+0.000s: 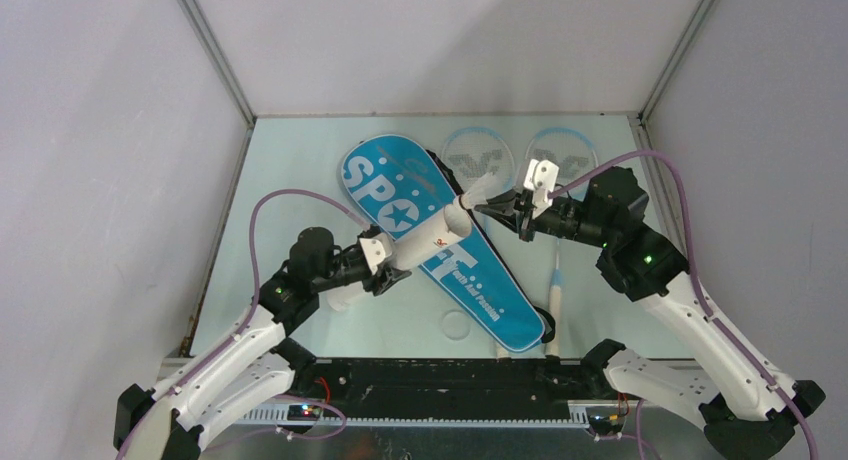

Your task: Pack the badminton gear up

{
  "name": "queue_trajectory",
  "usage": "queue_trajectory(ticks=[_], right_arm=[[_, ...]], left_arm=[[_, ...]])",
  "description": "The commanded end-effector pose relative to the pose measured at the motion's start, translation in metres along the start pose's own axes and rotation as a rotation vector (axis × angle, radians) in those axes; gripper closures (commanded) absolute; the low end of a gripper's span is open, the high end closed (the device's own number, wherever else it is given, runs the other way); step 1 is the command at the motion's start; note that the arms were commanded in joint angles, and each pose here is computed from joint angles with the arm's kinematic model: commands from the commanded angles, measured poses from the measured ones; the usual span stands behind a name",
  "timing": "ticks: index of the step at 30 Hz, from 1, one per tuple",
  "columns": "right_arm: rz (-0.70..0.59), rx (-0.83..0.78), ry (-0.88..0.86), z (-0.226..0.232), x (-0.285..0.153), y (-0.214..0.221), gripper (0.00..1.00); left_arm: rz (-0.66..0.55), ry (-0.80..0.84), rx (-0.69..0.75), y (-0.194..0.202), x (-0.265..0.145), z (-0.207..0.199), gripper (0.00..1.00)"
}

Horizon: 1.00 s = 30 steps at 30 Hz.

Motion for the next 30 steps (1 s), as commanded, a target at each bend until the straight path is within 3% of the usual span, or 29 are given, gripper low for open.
queue_trajectory(ticks=[1,8,16,24,30], right_arm=[[0.063,-0.026,-0.099,0.009,0.005,0.014,1.00],[0.161,0.006,-0.224,0.019,0.014,0.026,1.00],[0.169,0.017,-0.316,0.026,0.038,0.027,1.00],[0.210,0.030,-0.345,0.036,0.051,0.030,0.92],[0.187,-0.005,-0.283,0.034,0.043,0.018,0.73]], left_arm=[[-0.067,0.009,0.066,-0.019,-0.002,0.005,0.60],[-0.095,0.043,0.089,-0.023,-0.002,0.001,0.60],[-0.120,0.083,0.111,-0.026,-0.003,-0.005,0.60],[-0.164,0.084,0.127,-0.031,-0.003,-0.007,0.60],[-0.170,0.075,0.136,-0.031,-0.006,-0.008,0.61]])
Point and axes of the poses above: each gripper's point midway between its finger pads, its own x axis out along the fingers, its own z axis along the line the jaws close on, y = z × x, the point moved 4 cm from there along -x, back along the fingers, and after that the axes turned 15 degrees about x, right-handed, at the moved point
